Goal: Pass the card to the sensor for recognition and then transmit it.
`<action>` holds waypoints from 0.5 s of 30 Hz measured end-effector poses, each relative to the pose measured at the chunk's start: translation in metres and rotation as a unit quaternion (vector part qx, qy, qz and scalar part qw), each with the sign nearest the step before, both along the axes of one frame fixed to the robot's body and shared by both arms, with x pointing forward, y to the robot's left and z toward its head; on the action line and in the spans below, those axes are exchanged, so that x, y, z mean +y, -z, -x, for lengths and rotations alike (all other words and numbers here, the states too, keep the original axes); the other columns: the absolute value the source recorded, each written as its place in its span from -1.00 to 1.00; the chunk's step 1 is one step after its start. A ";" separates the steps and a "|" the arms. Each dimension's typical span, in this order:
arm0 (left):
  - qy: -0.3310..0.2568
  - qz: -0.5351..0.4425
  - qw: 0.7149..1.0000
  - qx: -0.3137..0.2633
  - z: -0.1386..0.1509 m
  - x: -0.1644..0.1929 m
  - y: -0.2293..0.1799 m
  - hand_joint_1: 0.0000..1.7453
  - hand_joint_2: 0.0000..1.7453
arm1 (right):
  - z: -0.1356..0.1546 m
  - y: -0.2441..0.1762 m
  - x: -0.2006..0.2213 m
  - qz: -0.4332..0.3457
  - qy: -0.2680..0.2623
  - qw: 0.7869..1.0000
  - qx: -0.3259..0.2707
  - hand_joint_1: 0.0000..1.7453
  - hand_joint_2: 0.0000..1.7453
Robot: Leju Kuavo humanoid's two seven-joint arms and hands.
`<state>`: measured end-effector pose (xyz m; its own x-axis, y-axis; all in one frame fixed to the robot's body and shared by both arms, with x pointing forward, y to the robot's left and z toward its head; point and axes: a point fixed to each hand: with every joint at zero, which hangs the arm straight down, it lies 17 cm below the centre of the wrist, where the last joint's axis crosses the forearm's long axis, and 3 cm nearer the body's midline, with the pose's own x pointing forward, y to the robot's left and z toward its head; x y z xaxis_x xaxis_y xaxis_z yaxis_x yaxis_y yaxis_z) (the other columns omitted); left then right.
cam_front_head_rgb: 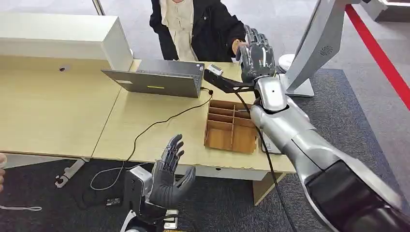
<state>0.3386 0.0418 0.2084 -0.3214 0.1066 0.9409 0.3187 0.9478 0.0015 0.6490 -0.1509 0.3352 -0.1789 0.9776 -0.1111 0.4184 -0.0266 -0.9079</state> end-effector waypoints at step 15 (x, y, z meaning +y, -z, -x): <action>-0.032 -0.005 0.999 0.008 0.003 0.016 0.005 -1.00 1.00 | 0.021 0.091 -0.104 -0.109 0.097 0.988 0.059 1.00 1.00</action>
<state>0.3351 0.0574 0.2036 -0.3122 0.0765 0.9469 0.2568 0.9664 0.0066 0.6284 -0.2553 0.2439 0.0158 0.9932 0.1156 0.3148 0.1048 -0.9433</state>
